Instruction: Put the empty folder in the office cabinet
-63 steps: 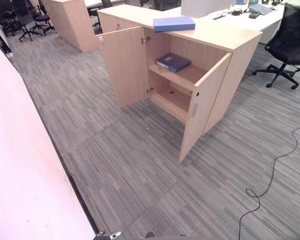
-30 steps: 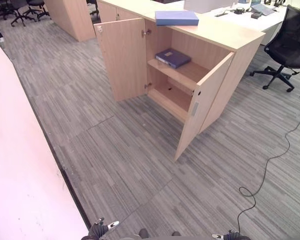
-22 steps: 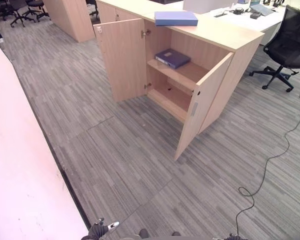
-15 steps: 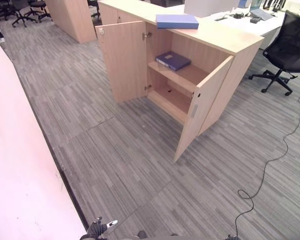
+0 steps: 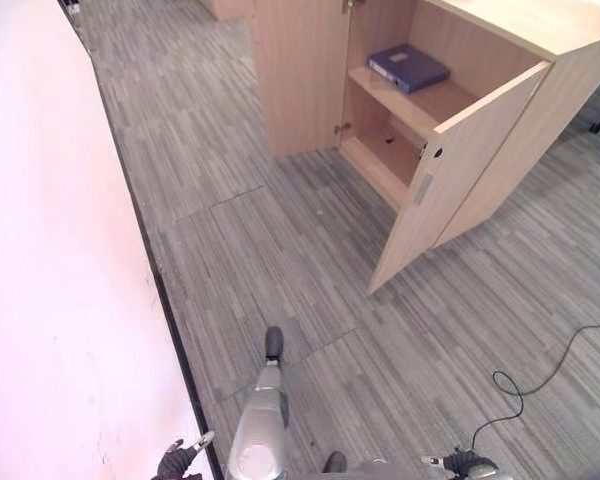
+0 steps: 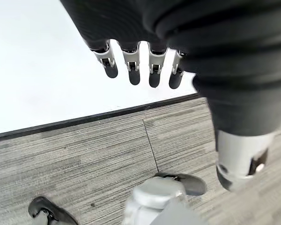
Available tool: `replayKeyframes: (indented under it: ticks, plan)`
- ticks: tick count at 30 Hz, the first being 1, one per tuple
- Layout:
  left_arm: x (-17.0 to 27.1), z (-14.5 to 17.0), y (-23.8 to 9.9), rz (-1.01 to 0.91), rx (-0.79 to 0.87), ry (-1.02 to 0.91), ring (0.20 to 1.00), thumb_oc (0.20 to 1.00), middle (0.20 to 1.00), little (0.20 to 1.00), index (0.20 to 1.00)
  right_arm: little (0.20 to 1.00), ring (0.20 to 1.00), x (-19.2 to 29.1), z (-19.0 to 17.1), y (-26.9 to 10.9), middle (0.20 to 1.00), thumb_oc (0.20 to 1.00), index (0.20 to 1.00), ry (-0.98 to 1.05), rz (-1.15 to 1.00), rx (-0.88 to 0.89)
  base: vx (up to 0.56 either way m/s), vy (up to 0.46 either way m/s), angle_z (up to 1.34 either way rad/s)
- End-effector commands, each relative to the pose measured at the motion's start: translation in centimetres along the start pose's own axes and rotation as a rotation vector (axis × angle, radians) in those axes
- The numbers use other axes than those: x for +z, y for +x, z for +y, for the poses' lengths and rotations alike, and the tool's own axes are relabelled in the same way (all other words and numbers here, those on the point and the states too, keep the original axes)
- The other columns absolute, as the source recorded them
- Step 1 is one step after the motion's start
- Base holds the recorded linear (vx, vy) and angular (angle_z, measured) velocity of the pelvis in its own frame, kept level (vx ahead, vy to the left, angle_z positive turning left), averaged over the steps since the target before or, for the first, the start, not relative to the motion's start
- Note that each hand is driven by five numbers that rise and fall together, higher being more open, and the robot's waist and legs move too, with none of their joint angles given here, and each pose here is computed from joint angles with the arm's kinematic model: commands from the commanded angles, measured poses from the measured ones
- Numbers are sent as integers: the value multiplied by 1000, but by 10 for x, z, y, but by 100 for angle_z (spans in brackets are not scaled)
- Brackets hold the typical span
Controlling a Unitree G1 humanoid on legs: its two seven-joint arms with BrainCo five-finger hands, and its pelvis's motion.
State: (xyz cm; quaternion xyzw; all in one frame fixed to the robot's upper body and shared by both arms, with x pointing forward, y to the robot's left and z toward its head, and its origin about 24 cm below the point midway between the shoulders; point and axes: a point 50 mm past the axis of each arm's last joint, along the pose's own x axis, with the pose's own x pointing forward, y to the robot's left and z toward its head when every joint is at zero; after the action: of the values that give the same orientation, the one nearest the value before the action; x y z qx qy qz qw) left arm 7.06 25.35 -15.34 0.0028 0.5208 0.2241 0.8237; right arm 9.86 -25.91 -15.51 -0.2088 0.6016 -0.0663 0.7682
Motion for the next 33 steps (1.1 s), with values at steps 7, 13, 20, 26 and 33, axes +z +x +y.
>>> replayKeyframes:
  ticks: [7,13,20,26,33]
  plan:
    - [8,10,1,-49,24,27,1000,1000,1000,1000,1000,1000,1000,-6,9,-2,1000,1000,1000,-9,-8,27,304,315,-15]
    - [25,14,2,-107,31,28,1000,1000,1000,1000,1000,1000,1000,8,6,-2,1000,1000,1000,-14,-66,26,176,288,35]
    - [25,-6,3,-104,-21,76,1000,1000,1000,1000,1000,1000,1000,45,29,-6,1000,1000,1000,-21,-158,58,102,-7,45]
    - [20,-10,3,-83,-40,151,1000,1000,1000,1000,1000,1000,1000,53,31,-7,1000,1000,1000,-8,-178,57,168,-83,53]
    - [5,-3,2,-32,-15,152,1000,1000,1000,1000,1000,1000,1000,48,37,-8,1000,1000,1000,-18,-178,82,149,-84,38]
